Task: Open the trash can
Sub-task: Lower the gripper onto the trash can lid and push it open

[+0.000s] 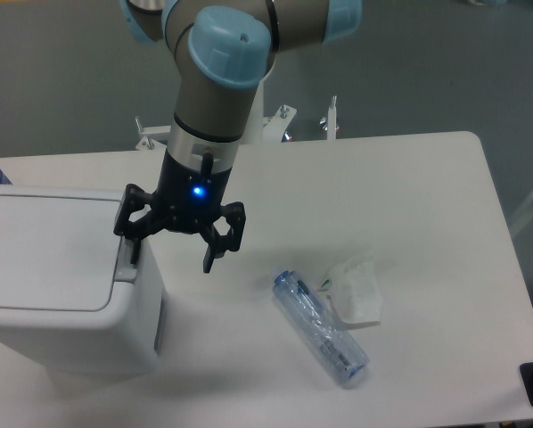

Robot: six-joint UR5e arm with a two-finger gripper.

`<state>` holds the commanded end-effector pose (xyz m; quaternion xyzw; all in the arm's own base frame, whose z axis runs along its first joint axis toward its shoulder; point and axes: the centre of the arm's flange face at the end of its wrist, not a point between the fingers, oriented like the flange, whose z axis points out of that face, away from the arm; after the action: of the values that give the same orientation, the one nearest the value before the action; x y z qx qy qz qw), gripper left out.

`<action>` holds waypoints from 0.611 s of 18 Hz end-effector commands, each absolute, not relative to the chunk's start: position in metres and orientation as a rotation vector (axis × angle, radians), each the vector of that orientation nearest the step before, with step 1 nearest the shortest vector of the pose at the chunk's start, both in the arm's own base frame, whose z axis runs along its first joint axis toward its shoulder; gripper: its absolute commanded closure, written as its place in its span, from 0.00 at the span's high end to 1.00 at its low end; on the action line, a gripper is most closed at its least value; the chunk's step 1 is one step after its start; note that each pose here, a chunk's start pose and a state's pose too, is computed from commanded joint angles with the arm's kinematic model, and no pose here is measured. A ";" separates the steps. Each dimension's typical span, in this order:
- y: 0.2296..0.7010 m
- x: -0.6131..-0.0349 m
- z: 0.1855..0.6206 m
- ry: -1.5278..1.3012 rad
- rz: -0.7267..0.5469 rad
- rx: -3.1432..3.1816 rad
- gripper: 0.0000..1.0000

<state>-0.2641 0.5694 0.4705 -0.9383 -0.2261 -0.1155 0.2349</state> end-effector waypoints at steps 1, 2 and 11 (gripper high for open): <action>0.569 -0.264 0.471 -0.616 -0.316 -2.576 1.00; 0.569 -0.264 0.471 -0.620 -0.317 -2.575 1.00; 0.569 -0.271 0.497 -0.626 -0.280 -2.532 1.00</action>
<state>-0.2710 0.5685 0.4972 -0.9330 -0.2308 -0.1032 0.2563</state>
